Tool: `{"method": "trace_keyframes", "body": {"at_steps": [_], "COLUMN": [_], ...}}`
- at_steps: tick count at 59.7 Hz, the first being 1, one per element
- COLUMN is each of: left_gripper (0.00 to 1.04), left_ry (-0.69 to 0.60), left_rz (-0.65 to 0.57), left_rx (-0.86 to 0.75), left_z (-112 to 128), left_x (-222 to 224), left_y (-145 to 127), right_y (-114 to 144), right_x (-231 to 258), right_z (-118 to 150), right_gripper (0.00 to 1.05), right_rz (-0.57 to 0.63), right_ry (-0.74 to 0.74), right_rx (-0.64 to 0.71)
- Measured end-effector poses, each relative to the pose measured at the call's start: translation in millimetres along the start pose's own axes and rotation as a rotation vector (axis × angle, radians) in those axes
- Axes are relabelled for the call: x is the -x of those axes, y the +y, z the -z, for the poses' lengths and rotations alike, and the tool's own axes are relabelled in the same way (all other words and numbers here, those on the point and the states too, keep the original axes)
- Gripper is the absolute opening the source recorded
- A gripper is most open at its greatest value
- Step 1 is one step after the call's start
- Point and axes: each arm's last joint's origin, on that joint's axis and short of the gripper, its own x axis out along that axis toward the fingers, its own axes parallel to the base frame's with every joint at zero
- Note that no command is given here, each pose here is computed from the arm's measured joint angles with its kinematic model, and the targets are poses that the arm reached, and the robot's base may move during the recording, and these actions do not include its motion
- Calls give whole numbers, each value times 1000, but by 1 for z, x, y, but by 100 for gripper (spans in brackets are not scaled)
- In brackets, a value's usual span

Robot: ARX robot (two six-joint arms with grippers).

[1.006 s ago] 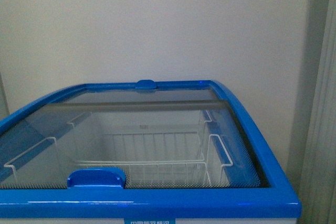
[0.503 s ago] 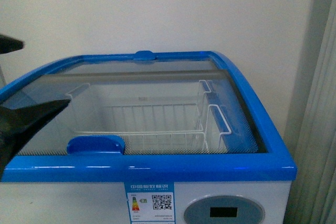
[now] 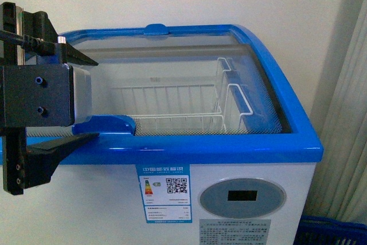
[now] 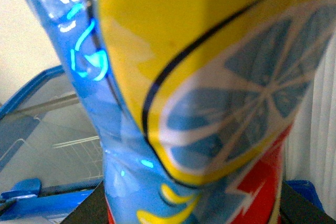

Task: Put drink in fridge

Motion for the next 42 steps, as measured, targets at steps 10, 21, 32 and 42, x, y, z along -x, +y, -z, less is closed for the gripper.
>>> {"method": "trace_keyframes", "body": {"at_steps": [10,21,32,42], "left_gripper": [97,97,97,97], "left_ry": [4,-15,-28,19], "left_rz": [4,-25,-36,-71], "left_rx": [-39,-59,-62,-95], "left_z": [6,10,11,21], "left_x": [-8,-21,-38,-58], "left_y": [2,4,14,32], "right_y": [0,0,0,0], "right_x": [0,0,0,0], "right_z": [0,0,0,0], "right_gripper": [44,44,44,44], "right_rz": [0,-1,-1,0], "right_ry": [0,0,0,0], "right_rx": [0,0,0,0]}}
